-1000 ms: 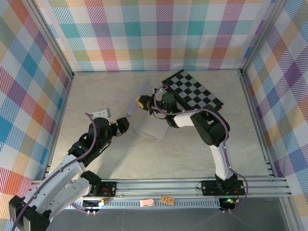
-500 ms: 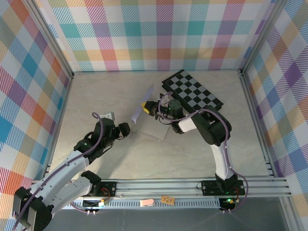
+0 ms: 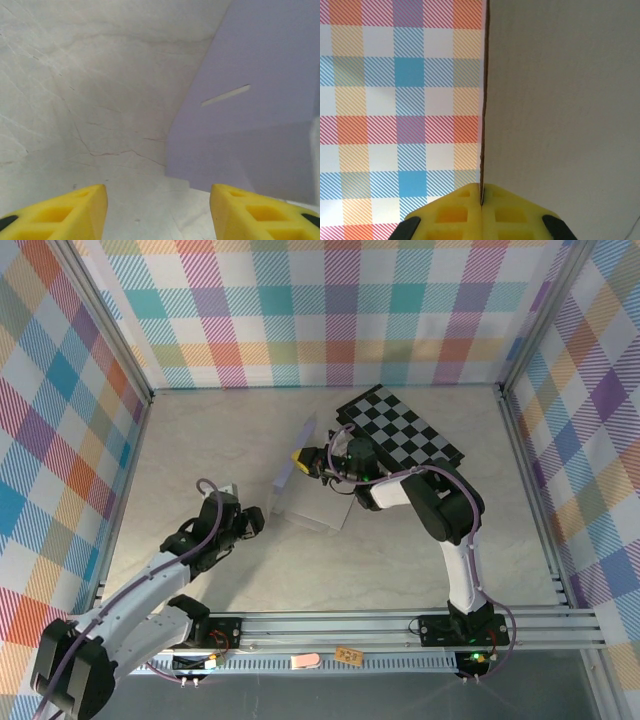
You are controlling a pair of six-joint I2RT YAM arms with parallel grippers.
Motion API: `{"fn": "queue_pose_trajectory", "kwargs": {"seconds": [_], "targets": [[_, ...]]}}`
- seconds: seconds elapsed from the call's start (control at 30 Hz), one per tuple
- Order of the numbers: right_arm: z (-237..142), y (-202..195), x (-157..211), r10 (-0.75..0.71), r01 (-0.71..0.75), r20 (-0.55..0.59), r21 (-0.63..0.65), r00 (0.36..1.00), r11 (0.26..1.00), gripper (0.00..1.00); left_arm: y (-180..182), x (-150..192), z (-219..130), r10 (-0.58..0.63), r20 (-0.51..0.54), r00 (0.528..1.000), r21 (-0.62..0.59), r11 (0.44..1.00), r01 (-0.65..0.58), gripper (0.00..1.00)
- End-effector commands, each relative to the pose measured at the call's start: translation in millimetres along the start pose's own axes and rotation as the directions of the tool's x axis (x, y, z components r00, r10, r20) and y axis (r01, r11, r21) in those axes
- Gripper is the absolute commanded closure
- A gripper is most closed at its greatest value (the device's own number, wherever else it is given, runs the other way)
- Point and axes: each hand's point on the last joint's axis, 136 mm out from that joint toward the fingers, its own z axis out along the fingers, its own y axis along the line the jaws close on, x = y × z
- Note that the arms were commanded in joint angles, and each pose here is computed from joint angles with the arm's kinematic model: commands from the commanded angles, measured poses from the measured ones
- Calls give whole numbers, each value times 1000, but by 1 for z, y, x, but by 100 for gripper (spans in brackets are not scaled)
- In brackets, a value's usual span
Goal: Fold the paper box
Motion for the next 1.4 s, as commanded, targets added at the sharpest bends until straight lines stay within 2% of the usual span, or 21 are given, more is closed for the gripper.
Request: {"fn": "queue_pose_trajectory", "kwargs": {"seconds": [0.0,0.13,0.23,0.6,1.1,1.37], "targets": [[-1,-48,16,91,-82,-46,163,995,983,100,-7,-1,14,37,-5,999,67,997,-36,50],[1,-51,16,107,-98,-45,164,993,982,100,-25,1,34,79,-33,996,146,987,-73,53],[3,-51,14,113,-104,-46,165,993,981,100,-35,2,45,120,-44,992,164,980,-111,51],[8,-48,9,124,-118,-30,160,992,980,100,-60,-4,51,184,63,981,200,961,-193,43],[7,-44,5,127,-125,-5,131,992,984,100,-82,-7,54,186,142,972,169,963,-209,37],[2,-40,4,124,-126,19,93,992,988,100,-81,-13,63,194,150,970,80,975,-207,36]]}}
